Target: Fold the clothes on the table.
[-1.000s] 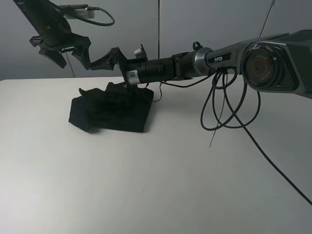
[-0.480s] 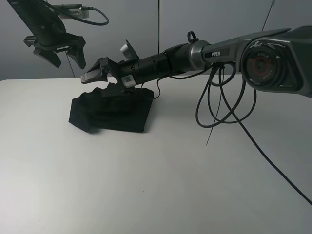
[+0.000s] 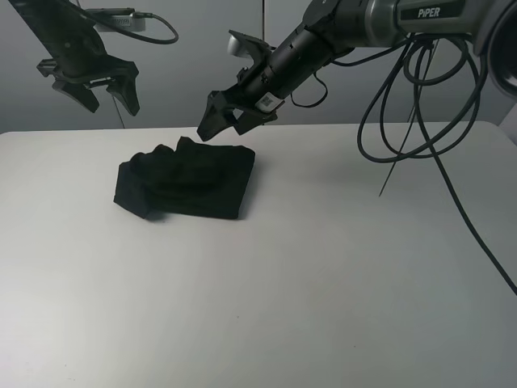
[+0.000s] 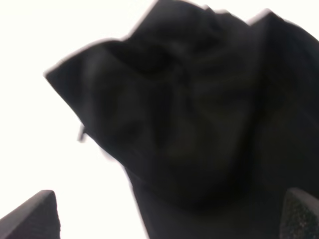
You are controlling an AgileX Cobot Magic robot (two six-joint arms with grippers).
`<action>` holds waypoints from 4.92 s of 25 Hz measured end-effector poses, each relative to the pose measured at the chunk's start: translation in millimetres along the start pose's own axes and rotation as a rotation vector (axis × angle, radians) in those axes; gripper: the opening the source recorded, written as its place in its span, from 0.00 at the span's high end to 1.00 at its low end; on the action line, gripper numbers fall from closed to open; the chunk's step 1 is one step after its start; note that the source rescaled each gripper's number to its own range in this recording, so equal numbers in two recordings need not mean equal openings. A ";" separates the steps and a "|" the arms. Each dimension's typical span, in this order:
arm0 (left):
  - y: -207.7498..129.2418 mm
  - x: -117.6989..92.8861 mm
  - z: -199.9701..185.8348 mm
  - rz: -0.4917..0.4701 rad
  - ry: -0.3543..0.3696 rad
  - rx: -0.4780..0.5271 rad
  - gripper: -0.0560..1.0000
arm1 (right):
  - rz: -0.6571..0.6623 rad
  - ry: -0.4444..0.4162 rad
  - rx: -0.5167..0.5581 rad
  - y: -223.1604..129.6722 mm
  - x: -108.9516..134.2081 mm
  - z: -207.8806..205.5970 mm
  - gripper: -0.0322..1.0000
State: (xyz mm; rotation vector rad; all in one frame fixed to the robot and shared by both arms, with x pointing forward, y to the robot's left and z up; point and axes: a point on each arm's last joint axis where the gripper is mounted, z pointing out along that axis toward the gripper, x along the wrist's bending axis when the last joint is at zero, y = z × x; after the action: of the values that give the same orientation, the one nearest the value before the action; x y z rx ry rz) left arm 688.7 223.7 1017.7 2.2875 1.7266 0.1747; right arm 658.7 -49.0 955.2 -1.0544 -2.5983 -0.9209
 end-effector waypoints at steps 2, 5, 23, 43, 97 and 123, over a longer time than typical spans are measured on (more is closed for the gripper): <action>-0.4 0.8 -0.1 0.015 0.000 0.003 0.03 | -0.008 -0.089 0.051 -3.0 -4.5 -6.5 0.05; -2.0 5.9 -2.8 0.007 -0.001 0.006 0.03 | -0.013 -0.200 0.116 -5.7 -6.4 -21.8 0.05; -131.2 30.2 -108.3 -0.120 0.087 -0.154 0.01 | 0.094 -0.535 0.098 -100.2 51.8 -155.1 0.01; -315.4 -38.2 -197.6 -0.088 0.156 -0.513 0.01 | 0.072 -0.628 -0.257 -259.4 182.2 -275.7 0.00; -430.7 -63.1 -160.9 -0.204 0.184 -0.803 0.01 | 0.344 -0.843 -0.687 -379.7 213.1 -249.0 0.00; -430.9 -62.6 -160.9 -0.203 0.191 -0.802 0.01 | 0.354 -0.854 -0.688 -379.5 213.0 -248.9 0.00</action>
State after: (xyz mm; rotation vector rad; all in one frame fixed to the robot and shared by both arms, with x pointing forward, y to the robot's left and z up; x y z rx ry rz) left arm 231.6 295.8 1053.1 1.5379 1.5566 0.8854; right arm 230.9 -291.4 1053.1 -2.4472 -2.4945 -1.5717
